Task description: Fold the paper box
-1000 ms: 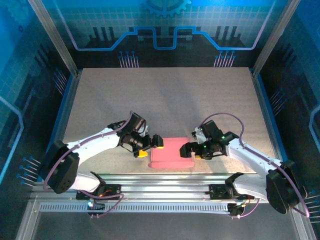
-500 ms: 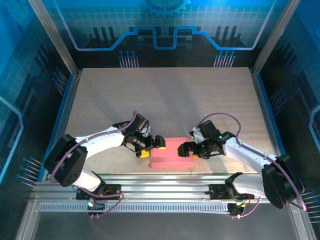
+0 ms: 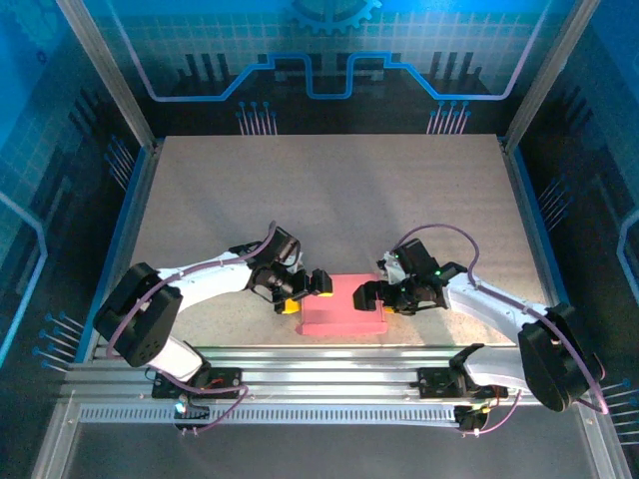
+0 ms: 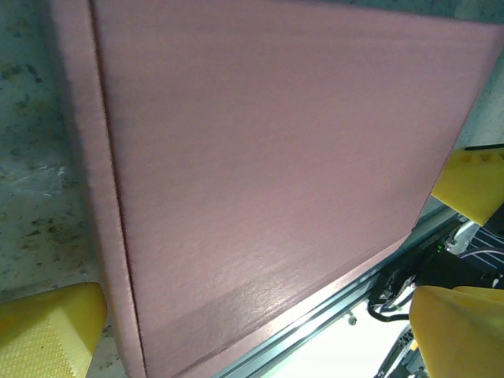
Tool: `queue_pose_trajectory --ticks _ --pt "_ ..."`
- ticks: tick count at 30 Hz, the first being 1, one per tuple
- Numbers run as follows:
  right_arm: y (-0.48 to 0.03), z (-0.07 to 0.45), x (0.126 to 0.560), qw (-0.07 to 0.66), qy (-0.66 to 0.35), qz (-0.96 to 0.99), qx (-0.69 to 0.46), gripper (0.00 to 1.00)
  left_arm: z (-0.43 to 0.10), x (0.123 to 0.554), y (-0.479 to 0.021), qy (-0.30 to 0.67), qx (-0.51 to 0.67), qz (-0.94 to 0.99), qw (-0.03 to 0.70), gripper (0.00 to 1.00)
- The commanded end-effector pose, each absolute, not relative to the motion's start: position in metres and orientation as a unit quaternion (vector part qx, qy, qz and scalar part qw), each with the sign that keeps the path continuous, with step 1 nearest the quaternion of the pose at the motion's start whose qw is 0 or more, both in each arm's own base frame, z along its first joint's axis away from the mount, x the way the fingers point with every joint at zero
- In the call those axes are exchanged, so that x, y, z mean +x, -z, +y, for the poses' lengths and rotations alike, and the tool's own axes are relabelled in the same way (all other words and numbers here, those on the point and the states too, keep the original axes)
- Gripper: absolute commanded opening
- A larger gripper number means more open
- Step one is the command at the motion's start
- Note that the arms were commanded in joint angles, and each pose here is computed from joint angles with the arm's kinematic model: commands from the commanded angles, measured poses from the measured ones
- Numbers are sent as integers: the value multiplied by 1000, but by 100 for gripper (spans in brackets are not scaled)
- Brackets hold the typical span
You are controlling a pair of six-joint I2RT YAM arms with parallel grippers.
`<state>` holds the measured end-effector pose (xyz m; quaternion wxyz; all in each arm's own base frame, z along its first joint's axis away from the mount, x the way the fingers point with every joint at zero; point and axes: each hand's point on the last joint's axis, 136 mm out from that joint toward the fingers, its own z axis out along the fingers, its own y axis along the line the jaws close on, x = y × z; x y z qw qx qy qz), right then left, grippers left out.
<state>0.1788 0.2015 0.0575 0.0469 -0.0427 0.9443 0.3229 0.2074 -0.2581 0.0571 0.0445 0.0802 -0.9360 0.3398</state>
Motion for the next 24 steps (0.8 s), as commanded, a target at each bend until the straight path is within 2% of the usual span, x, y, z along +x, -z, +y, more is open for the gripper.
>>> queue_pose_trajectory --ticks 1,24 --pt "-55 204 175 43 -324 944 -46 100 -266 204 -63 -360 80 -928 57 99" --pt "-138 196 198 139 -344 928 -24 100 -268 222 -141 -428 90 -899 20 99"
